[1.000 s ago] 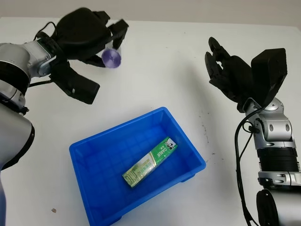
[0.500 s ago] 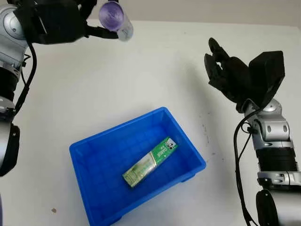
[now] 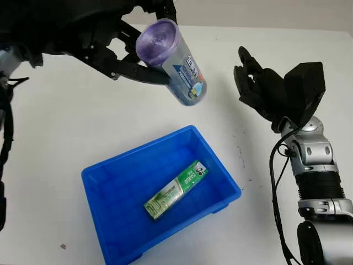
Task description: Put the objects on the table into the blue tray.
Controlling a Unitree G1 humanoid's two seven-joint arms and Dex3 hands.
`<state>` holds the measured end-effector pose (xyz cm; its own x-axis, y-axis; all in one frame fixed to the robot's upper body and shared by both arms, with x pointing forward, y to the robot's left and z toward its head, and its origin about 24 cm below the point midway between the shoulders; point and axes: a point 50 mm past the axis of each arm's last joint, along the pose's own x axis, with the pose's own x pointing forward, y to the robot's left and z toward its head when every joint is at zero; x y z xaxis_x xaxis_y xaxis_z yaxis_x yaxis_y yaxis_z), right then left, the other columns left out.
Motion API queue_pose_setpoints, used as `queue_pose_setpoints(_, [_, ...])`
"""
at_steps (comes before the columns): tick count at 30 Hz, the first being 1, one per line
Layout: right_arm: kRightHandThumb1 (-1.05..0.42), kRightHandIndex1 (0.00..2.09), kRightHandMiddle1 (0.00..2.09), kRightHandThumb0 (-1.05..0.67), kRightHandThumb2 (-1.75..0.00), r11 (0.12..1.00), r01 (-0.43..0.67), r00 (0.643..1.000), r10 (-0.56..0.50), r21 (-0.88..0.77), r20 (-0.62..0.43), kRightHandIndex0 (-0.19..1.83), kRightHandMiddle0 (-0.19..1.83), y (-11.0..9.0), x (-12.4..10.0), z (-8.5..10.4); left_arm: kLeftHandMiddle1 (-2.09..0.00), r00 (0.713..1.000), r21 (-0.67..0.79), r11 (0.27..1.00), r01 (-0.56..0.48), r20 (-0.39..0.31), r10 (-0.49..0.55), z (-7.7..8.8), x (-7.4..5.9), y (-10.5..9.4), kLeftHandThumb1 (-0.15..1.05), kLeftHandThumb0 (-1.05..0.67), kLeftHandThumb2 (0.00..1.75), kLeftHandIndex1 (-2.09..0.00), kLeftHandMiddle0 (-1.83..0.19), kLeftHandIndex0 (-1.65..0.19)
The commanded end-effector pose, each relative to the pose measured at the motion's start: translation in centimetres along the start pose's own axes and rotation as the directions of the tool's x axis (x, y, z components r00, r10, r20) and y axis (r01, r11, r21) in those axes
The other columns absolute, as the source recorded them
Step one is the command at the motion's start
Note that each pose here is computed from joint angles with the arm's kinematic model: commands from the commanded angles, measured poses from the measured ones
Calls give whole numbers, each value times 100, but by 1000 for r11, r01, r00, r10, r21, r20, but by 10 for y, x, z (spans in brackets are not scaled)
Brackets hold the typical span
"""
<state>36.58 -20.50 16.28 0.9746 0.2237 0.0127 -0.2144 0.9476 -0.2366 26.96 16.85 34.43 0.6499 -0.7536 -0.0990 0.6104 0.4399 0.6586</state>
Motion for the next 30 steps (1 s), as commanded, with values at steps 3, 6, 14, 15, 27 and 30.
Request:
queue_pose_setpoints(3, [-105,0,0,-50,-77,1000,2,1000,-2,1,26,-19,-19,1,2,6,-209,994,14,994,110,-21,-109,23,-15,-14,105,-37,52,-209,-35,0])
queue_pose_setpoints(6, [-105,0,0,-50,-76,1000,2,1000,-2,-5,23,-19,-19,2,2,7,-209,989,69,988,141,-45,-138,19,-18,-23,105,-39,47,-209,-38,-3])
queue_pose_setpoints(14, [-105,0,0,-51,-75,1000,3,1000,-3,-8,18,-19,-19,0,0,6,-69,969,64,981,183,-182,-169,-16,-19,-34,105,-7,7,-92,-16,9])
queue_pose_setpoints(15, [-105,0,0,-51,-75,1000,3,1000,-3,-3,17,-19,-19,0,-1,6,-50,968,81,978,193,-181,-176,-18,-18,-34,105,-6,7,-79,-20,5])
queue_pose_setpoints(27, [-105,0,0,-49,-73,1000,5,1000,-5,-7,8,-19,-19,-1,-3,4,-5,969,184,958,221,-149,-195,-22,-15,-28,104,22,53,-13,-18,-19])
queue_pose_setpoints(30, [-105,0,0,-50,-74,1000,-1,1000,1,-6,6,-19,-19,-1,-2,5,-7,986,119,986,113,-135,-96,-20,-18,-20,89,19,87,-11,-21,-24])
